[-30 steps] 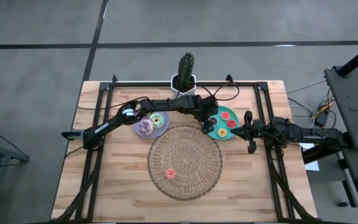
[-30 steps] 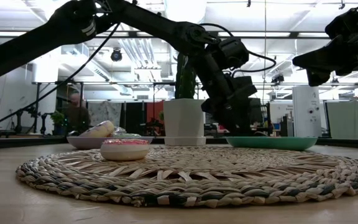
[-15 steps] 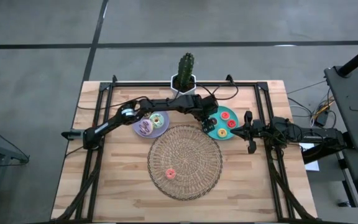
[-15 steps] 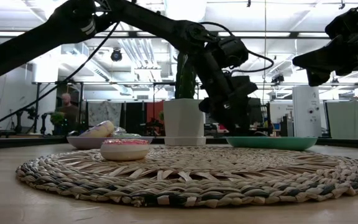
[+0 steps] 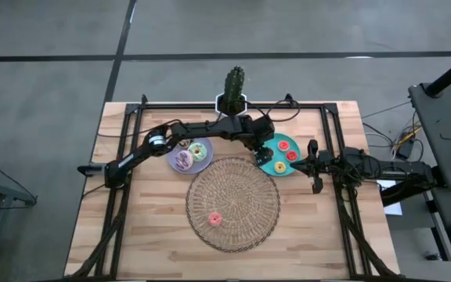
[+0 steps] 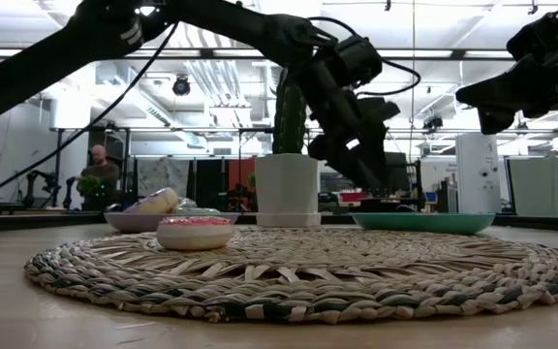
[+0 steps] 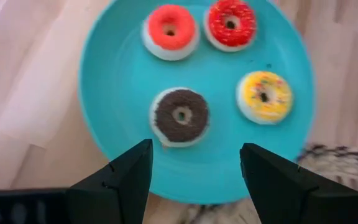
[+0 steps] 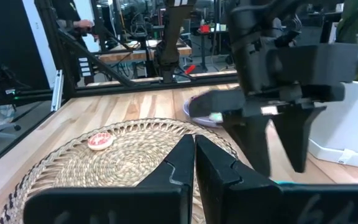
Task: Pick & Place donuts
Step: Put the small pink donut on the blue plate
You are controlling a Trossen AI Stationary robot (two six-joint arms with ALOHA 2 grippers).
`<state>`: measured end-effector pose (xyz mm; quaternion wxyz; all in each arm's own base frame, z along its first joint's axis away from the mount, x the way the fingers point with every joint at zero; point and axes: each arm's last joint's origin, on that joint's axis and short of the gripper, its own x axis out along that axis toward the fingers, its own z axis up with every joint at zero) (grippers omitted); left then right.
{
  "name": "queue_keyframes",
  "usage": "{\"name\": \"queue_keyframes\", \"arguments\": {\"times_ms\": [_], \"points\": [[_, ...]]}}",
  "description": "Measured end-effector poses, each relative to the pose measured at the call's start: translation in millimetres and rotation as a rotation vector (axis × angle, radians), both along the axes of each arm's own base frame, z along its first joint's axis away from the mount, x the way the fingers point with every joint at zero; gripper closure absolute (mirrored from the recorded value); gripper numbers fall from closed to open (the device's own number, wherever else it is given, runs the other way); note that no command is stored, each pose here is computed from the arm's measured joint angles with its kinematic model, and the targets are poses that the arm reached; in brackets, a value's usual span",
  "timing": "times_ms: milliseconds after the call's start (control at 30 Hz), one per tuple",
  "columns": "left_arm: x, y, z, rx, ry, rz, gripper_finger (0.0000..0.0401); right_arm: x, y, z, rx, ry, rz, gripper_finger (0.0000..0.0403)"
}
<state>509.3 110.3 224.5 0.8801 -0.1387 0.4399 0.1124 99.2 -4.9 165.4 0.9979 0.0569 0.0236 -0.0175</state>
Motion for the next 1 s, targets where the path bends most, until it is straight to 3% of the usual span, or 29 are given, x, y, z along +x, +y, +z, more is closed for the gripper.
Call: {"name": "queue_keyframes", "arguments": {"times_ms": [467, 700, 867, 1000], "points": [[-2.7, -13.1, 1.1, -0.252, -0.014, -0.202, 0.0188, 0.0, 0.0, 0.0, 0.000, 0.000, 0.000, 0.0394], [-12.3, -36.4, 18.3, -0.153, 0.033, -0.334, 0.0188, 0.0, 0.0, 0.1, 0.000, 0.000, 0.000, 0.0394], [-22.7, -51.9, 37.2, -0.042, 0.080, -0.343, 0.0188, -0.1, 0.1, 0.1, 0.000, -0.001, 0.002, 0.0394], [-30.5, -68.7, 50.6, -0.028, 0.097, -0.369, 0.0188, 0.1, 0.1, 0.0, 0.000, 0.001, 0.001, 0.0394]]}}
